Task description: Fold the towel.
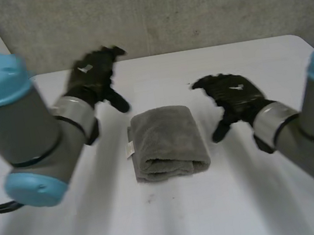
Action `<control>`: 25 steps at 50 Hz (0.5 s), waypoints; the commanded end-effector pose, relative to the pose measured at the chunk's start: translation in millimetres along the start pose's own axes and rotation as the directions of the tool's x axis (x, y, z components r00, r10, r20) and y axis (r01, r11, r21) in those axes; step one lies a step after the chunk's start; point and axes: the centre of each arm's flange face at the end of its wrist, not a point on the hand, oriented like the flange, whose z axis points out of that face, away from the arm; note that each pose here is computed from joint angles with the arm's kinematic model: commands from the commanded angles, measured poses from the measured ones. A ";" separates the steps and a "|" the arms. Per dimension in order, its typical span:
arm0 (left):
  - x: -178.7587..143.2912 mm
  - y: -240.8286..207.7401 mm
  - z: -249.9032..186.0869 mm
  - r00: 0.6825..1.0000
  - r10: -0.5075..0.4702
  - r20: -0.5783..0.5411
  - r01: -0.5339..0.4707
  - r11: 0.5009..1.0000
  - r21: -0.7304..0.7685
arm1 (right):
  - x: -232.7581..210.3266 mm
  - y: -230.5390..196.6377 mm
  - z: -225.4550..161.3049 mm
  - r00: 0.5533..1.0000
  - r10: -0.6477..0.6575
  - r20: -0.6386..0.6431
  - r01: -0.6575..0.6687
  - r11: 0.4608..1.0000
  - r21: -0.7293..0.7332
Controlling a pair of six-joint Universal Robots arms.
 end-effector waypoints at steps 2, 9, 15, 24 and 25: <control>39.8 68.6 8.5 0.995 -0.082 -0.058 0.066 0.970 -0.236 | 36.8 10.5 -3.2 0.992 0.098 -0.085 -0.104 0.992 -0.074; 29.3 98.4 6.8 0.999 -0.044 0.027 0.050 0.947 -0.316 | 32.0 5.6 5.8 0.995 0.095 -0.029 -0.097 0.994 -0.057; 7.8 113.9 -2.0 0.989 0.010 0.145 0.043 0.933 -0.357 | -11.6 10.7 21.1 0.988 0.078 0.131 -0.069 0.995 -0.066; -0.2 127.6 -15.4 0.984 0.035 0.174 0.040 0.912 -0.408 | -47.6 45.7 46.4 0.972 0.084 0.217 -0.042 0.981 -0.189; -1.3 129.4 -16.4 0.983 0.035 0.178 0.042 0.911 -0.411 | -47.6 45.8 46.4 0.972 0.084 0.218 -0.042 0.981 -0.189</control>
